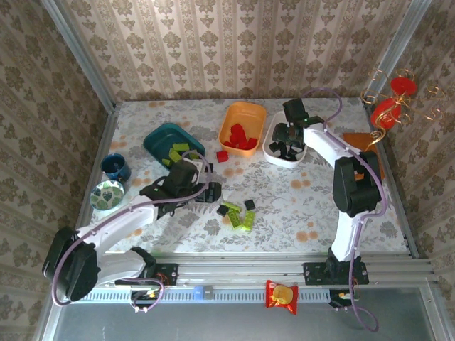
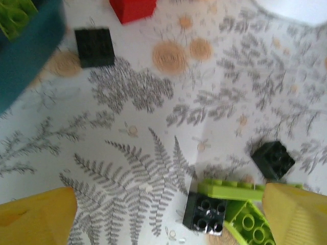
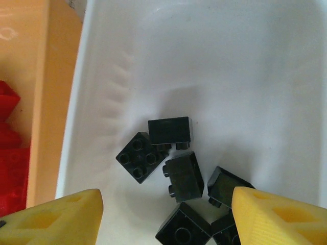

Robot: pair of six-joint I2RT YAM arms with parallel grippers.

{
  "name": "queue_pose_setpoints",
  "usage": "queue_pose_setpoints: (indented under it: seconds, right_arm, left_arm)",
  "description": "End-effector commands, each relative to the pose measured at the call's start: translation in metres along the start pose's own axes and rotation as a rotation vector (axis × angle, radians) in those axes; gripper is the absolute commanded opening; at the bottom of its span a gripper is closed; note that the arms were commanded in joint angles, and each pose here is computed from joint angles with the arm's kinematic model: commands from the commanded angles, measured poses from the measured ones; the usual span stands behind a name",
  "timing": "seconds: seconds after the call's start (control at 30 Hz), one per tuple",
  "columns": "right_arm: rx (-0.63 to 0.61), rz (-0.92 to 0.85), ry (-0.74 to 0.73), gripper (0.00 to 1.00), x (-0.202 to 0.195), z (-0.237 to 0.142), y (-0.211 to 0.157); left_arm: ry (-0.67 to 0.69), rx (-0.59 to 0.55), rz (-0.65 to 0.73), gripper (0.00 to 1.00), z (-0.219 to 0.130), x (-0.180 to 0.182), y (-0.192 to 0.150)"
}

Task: Sort the legos into containers by color
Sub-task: Place the lego in the container, then pick up the lego from the middle-left of the table.

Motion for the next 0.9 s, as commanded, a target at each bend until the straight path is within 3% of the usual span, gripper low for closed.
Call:
queue_pose_setpoints:
  seconds: [0.0, 0.2, 0.3, 0.5, 0.87]
  right_arm:
    - [-0.051, -0.004, 0.031, 0.69, 0.004, -0.035, 0.004]
    - [-0.046, -0.001, 0.06, 0.69, 0.0, -0.049, -0.022]
    - [-0.036, 0.0, 0.065, 0.69, -0.005, -0.052, -0.034]
    - [-0.036, 0.001, 0.06, 0.69, -0.011, -0.057, -0.044]
    - [-0.059, 0.017, 0.077, 0.69, -0.01, -0.061, -0.043]
  left_arm:
    - [-0.034, 0.11, 0.081, 0.93, 0.002, -0.013, -0.017]
    - [-0.094, 0.27, 0.183, 0.92, 0.021, -0.035, -0.051]
    - [-0.035, 0.333, 0.221, 0.91, 0.028, -0.035, -0.064]
    - [0.042, 0.351, 0.223, 0.72, 0.031, -0.026, -0.067]
    - [0.096, 0.421, 0.266, 0.81, 0.049, -0.026, -0.079]
Point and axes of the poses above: each hand's point on the last joint's axis, 136 mm out from that joint toward the fingers, its own z axis out along the fingers, its own x axis along the line the jaws close on, y = z × x, the point moved 5 cm from there along -z, back along the fingers, and after that the axes turned 4 degrees about -z, right-handed, at the moved point
